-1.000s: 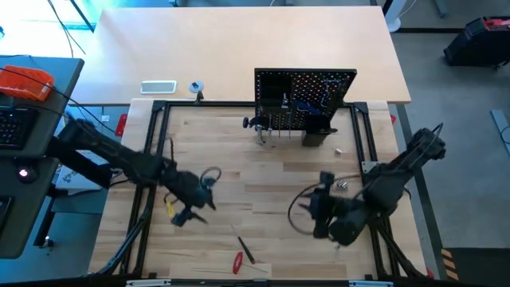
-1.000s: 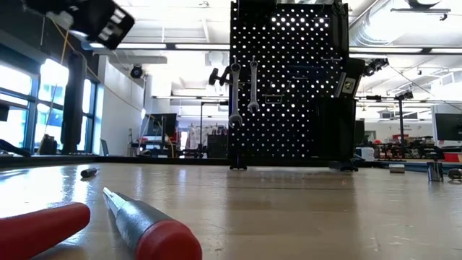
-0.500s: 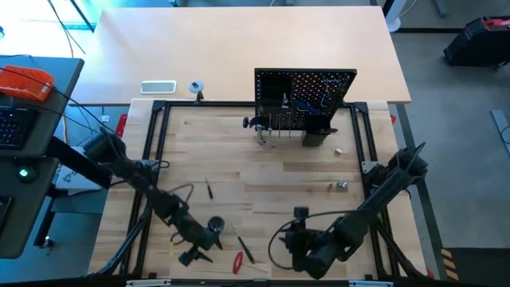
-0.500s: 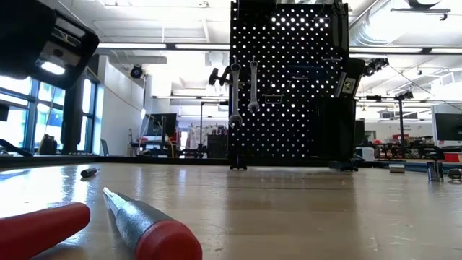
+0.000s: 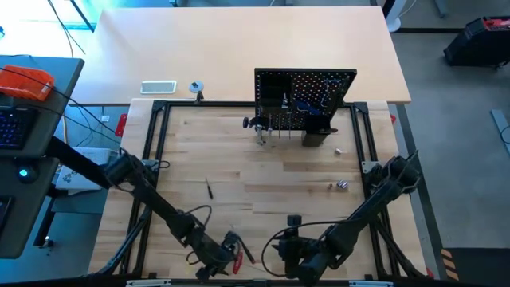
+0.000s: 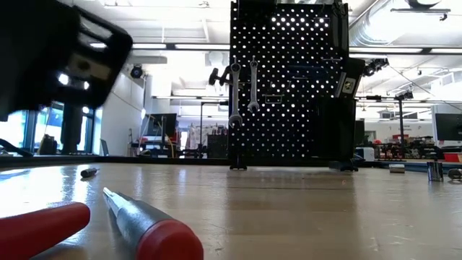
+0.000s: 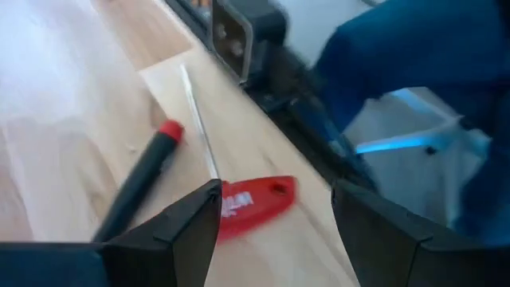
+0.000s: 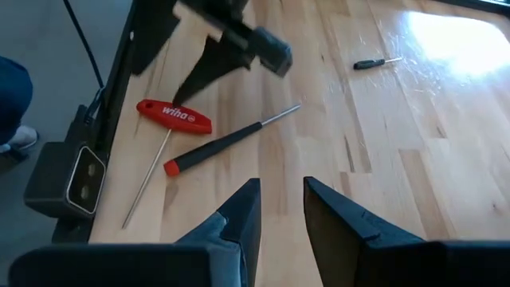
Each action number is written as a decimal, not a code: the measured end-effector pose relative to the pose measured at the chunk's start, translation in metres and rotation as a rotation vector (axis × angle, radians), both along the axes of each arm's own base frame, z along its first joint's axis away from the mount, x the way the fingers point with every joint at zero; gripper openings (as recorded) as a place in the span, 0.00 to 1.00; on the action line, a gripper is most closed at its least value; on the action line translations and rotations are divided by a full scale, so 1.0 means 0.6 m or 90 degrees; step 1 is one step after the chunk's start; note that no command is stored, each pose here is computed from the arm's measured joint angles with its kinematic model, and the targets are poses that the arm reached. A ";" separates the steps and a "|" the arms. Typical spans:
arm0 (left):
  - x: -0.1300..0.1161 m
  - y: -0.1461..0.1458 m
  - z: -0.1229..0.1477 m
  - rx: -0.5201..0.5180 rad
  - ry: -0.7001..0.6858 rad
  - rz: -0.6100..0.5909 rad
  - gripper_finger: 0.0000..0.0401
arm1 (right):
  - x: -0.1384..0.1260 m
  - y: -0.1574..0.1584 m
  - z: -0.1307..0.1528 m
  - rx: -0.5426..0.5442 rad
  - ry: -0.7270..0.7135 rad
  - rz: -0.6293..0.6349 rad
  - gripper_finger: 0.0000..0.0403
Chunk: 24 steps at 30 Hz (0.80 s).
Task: Hang tools onto peg board
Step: Hang the red T-handle hex key onto the pegboard
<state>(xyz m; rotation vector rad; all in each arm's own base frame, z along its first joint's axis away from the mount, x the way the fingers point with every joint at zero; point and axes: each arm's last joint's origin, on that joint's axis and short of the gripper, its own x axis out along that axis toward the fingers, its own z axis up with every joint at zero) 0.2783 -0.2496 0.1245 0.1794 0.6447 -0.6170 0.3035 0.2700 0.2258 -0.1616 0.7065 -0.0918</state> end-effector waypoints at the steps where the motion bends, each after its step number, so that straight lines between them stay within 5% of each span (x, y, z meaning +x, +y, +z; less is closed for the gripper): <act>1: 0.005 -0.002 -0.005 0.009 -0.006 0.005 0.57 | -0.001 0.001 0.000 -0.001 -0.002 0.000 0.22; 12: 0.031 -0.016 -0.038 0.075 -0.024 -0.035 0.57 | -0.008 0.011 0.002 0.006 -0.021 -0.011 0.22; 24: 0.056 0.049 -0.057 0.149 0.075 0.017 0.57 | -0.009 0.009 0.002 -0.016 -0.030 -0.020 0.22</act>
